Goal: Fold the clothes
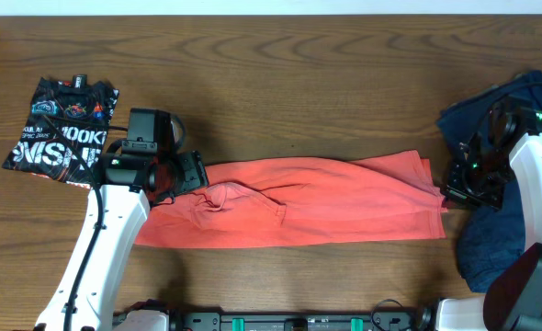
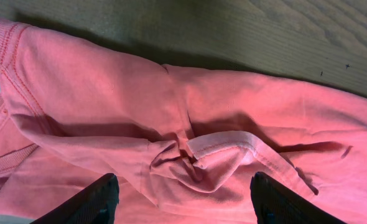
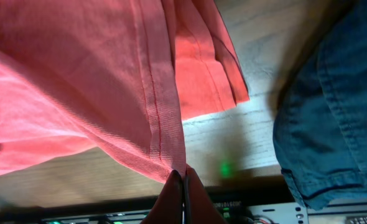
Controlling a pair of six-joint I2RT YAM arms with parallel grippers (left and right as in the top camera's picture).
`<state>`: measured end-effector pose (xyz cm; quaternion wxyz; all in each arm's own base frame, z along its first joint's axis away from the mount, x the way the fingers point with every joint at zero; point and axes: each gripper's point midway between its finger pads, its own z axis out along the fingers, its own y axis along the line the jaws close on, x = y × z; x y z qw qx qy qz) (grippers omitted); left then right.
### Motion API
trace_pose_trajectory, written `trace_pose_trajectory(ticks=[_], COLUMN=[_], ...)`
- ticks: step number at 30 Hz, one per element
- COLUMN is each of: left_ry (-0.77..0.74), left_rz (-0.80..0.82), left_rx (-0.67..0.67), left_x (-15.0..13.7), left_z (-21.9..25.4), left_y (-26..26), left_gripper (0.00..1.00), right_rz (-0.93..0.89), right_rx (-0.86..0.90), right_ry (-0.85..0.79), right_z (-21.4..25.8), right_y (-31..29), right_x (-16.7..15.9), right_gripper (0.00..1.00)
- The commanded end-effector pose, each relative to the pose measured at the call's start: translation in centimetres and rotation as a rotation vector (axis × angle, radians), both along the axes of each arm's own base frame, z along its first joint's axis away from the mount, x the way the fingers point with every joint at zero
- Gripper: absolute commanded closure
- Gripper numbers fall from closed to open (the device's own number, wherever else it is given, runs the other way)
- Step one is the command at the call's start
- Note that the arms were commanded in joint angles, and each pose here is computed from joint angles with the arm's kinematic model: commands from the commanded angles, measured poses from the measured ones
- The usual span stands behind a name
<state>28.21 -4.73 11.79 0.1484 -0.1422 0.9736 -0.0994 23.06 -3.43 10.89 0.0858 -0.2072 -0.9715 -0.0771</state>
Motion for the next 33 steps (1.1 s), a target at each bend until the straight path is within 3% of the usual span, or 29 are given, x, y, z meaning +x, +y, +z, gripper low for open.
trace_pose_trajectory(ticks=[1, 6, 21, 28, 31, 33], left_ry=[-0.020, -0.021, -0.032, -0.033, -0.033, -0.032], left_rz=[0.007, 0.007, 0.007, 0.007, 0.007, 0.007], left_rx=[0.003, 0.003, 0.002, 0.002, 0.002, 0.002], left_x=[0.3, 0.3, 0.6, 0.6, 0.6, 0.6], left_z=[0.6, 0.6, 0.7, 0.7, 0.7, 0.7], left_y=[0.2, 0.2, 0.1, 0.1, 0.1, 0.1], left_gripper=[0.30, 0.30, 0.29, 0.30, 0.30, 0.29], right_rz=[0.007, -0.015, -0.038, -0.047, -0.045, -0.049], right_rx=[-0.030, -0.080, -0.118, -0.119, -0.138, -0.191], right_ry=[0.008, 0.029, -0.137, -0.141, -0.125, -0.096], right_z=[0.2, 0.1, -4.1, -5.8, -6.4, -6.6], right_y=[-0.2, -1.0, -1.2, -1.0, -1.2, -2.1], right_x=[-0.2, -0.6, 3.1, 2.8, 2.3, 1.6], right_gripper=[0.99, 0.99, 0.99, 0.99, 0.96, 0.87])
